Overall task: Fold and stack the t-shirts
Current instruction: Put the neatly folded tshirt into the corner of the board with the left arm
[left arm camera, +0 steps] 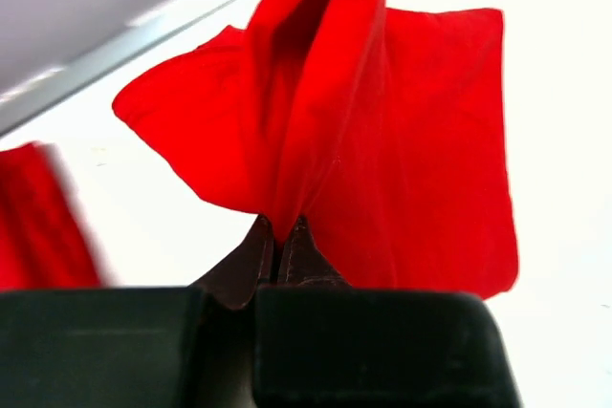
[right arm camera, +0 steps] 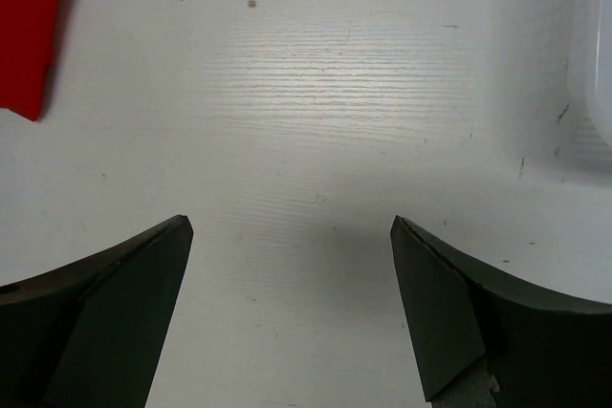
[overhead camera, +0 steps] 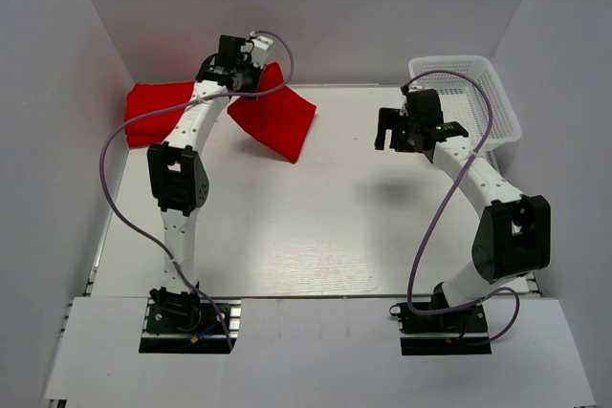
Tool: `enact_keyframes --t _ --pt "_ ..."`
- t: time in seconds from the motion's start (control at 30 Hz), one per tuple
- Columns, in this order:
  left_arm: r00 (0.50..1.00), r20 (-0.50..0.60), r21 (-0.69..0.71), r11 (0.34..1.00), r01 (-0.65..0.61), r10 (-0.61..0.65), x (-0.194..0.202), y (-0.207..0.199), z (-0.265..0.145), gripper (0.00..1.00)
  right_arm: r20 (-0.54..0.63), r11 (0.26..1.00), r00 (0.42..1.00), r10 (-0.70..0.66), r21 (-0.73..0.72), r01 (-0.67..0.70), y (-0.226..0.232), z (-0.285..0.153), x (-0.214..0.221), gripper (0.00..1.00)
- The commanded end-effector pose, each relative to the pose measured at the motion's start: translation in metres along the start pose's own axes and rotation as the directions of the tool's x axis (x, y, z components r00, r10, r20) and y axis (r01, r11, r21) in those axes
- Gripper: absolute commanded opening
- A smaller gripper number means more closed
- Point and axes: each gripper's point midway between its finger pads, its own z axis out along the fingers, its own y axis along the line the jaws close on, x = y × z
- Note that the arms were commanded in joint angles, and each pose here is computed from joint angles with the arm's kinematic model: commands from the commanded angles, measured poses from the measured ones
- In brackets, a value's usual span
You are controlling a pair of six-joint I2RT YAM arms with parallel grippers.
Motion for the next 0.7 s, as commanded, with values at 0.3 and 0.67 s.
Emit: enact_keyframes --t 0.3,0.67 --pt "0.983 0.182 -0.212 0.977 0.020 0.019 -0.065 0.104 -0.104 0.00 0.036 1.000 0.999 0.019 0.012 -0.019 0.000 -0.002 -0.008 0.90" --pt "0.953 0.295 -0.245 0.970 0.002 0.072 -0.088 0.154 -0.148 0.00 0.002 0.999 0.999 0.040 0.014 -0.041 0.002 0.014 -0.005 0.90"
